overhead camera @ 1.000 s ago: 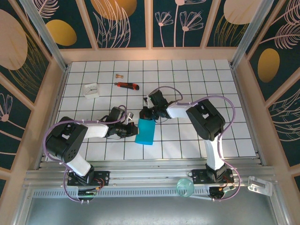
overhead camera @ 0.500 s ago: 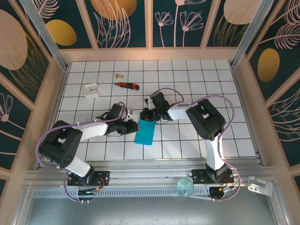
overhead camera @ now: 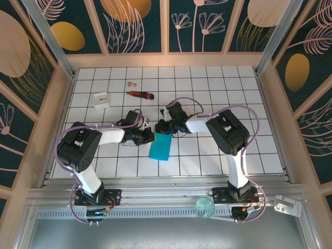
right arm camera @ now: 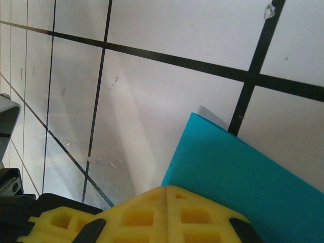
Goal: Fold a paper plane with a square sheet of paper (pick it up from the middle)
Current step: First fold in half a square sheet of paper at the center of the table.
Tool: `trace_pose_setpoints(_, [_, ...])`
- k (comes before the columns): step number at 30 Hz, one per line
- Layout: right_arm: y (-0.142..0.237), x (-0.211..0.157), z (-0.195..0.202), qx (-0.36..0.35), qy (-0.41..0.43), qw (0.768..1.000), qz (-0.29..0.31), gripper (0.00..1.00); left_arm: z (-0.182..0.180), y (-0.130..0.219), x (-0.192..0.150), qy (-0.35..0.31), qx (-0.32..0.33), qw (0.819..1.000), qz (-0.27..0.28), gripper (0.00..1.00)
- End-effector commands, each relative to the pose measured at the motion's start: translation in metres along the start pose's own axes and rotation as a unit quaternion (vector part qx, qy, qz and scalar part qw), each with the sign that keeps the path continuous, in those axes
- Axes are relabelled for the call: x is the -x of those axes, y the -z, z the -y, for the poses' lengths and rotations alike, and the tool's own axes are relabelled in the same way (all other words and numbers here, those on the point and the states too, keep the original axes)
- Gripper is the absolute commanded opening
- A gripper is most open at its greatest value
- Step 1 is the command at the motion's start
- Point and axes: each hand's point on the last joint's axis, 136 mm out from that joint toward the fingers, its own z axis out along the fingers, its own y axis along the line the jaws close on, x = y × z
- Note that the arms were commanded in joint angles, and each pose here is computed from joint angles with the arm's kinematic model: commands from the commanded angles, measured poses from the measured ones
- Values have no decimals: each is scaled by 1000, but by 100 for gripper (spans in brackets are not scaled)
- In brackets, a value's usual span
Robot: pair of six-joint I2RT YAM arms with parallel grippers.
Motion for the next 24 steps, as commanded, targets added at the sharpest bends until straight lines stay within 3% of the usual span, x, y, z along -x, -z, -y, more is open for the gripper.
trace_pose_setpoints(1, [-3,-27,42,-62,-22,997,-32,0,-8,-4,-10,-4,2,1000,-19,0])
trace_pose_setpoints(11, [-4,-31,47,-69,-32,997,-32,0,-32,0,-57,2,21,997,-78,0])
trace_pose_setpoints(24, [-5,-32,52,-75,-37,996,-33,0,-22,5,-95,-4,3,994,-110,0])
